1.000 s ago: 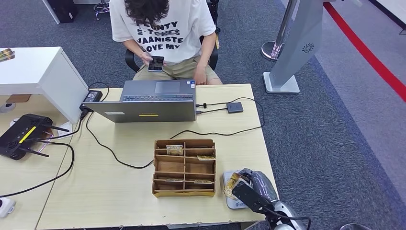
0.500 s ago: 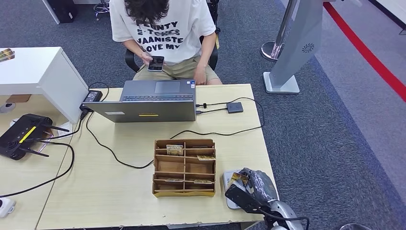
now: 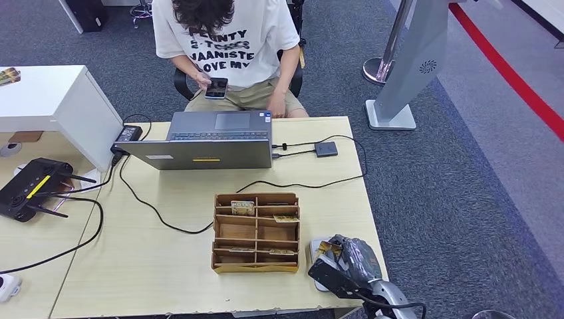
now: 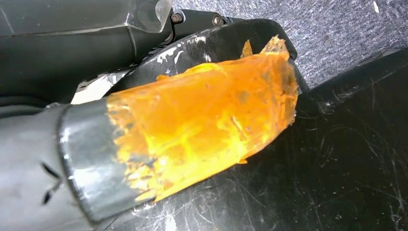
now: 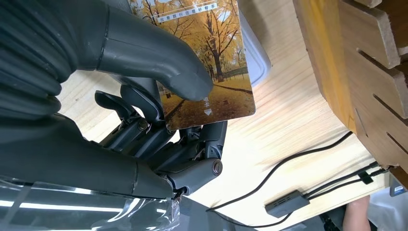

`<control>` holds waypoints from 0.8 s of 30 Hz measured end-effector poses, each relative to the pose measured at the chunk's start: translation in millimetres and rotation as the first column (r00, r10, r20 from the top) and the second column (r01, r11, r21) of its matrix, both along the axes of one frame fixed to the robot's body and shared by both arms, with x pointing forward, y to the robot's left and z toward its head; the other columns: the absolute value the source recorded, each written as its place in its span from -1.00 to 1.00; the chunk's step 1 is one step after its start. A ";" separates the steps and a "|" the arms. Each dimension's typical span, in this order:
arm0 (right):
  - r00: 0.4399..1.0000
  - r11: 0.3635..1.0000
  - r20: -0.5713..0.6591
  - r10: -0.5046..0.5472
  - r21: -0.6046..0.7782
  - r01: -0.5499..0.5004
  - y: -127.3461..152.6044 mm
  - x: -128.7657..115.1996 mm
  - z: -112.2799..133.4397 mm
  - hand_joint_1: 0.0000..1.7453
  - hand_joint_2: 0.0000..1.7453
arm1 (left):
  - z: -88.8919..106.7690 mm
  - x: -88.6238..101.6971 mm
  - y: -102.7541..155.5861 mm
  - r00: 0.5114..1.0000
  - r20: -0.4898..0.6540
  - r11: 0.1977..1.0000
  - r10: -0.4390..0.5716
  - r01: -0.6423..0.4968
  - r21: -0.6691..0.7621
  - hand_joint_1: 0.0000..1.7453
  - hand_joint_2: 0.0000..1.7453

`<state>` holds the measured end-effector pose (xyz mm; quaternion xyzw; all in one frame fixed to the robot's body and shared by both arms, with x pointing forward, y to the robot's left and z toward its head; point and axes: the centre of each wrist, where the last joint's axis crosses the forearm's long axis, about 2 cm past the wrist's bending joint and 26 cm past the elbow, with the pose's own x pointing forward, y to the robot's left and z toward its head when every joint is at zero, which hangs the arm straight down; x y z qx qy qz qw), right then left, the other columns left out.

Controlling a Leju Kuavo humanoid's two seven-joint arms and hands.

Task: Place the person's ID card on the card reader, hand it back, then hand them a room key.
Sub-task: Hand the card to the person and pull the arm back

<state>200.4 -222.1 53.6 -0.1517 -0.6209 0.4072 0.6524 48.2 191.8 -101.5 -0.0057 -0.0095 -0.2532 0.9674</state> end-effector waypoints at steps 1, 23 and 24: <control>1.000 1.000 -0.001 0.001 0.000 -0.001 0.2 -0.2 -0.1 1.00 1.00 | 0.0 0.0 0.0 1.000 0.000 1.000 0.000 0.000 0.000 -1.00 -1.00; 1.000 1.000 -0.004 -0.014 0.001 0.014 2.3 -2.6 -1.0 1.00 1.00 | 0.2 1.3 0.0 1.000 0.004 1.000 -0.009 0.009 0.001 -1.00 -1.00; 1.000 1.000 -0.005 -0.015 0.001 0.015 2.3 -2.8 -1.1 1.00 1.00 | 0.2 1.5 0.0 1.000 0.004 1.000 -0.009 0.009 0.001 -1.00 -1.00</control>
